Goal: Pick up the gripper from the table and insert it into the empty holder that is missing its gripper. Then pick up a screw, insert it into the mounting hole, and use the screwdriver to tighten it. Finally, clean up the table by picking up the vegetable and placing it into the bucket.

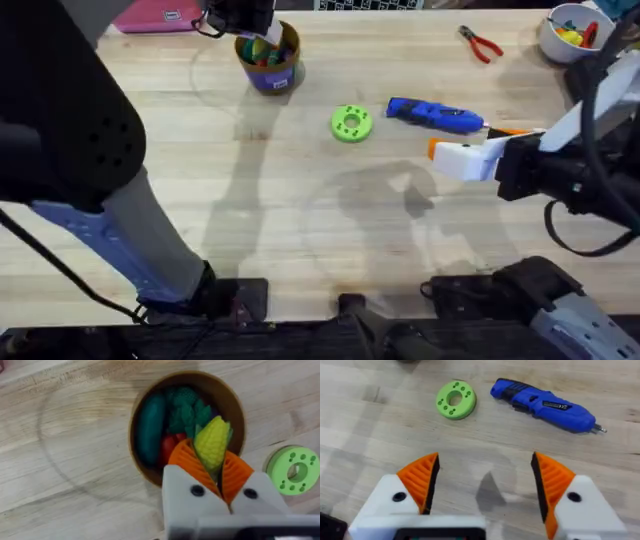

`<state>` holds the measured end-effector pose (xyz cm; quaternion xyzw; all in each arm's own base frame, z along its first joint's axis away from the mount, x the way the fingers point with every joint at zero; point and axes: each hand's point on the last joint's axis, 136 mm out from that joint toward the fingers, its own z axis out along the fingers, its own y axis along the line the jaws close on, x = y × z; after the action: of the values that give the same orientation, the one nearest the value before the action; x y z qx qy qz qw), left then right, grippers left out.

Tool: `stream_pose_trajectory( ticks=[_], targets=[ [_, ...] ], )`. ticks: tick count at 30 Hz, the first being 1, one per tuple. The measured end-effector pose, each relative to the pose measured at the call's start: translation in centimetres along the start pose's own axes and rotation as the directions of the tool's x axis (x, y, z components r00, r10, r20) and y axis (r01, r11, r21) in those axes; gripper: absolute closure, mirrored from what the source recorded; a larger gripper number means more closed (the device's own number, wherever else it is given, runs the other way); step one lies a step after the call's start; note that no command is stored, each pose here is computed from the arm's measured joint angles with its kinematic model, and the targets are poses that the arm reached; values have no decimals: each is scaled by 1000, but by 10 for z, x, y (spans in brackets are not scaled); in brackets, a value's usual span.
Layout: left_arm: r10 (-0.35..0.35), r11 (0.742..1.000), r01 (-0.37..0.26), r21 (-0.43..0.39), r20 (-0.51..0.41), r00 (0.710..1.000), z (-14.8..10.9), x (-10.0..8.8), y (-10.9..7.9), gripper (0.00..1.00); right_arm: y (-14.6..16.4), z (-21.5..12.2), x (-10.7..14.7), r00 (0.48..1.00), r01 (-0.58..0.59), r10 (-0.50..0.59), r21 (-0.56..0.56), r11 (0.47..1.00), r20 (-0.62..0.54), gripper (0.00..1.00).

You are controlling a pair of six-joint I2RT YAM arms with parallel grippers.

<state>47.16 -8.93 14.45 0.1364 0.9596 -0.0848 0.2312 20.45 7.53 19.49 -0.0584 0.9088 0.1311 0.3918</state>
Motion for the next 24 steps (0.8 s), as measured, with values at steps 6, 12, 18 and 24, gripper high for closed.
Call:
stream_pose_trajectory(
  ticks=[6, 12, 18, 24],
  targets=[
    [-9, 1000, 8, -1, -28, 1000, -2, 7, 0, 64, 0, 0, 0, 1000, 0, 0, 0, 1000, 0, 8],
    [-12, 1000, 12, -6, -50, 999, -32, 18, -6, 13, 0, 0, 0, 1000, 0, 0, 0, 1000, 0, 8],
    [-4, 1000, 4, -31, -6, 1000, -100, 31, -16, 13, 0, 0, 0, 1000, 0, 0, 0, 1000, 0, 7],
    [-3, 999, 6, -46, 71, 998, -138, 82, -27, 13, -2, 0, 10, 999, -3, 4, 8, 1000, -40, 7]
  ],
)
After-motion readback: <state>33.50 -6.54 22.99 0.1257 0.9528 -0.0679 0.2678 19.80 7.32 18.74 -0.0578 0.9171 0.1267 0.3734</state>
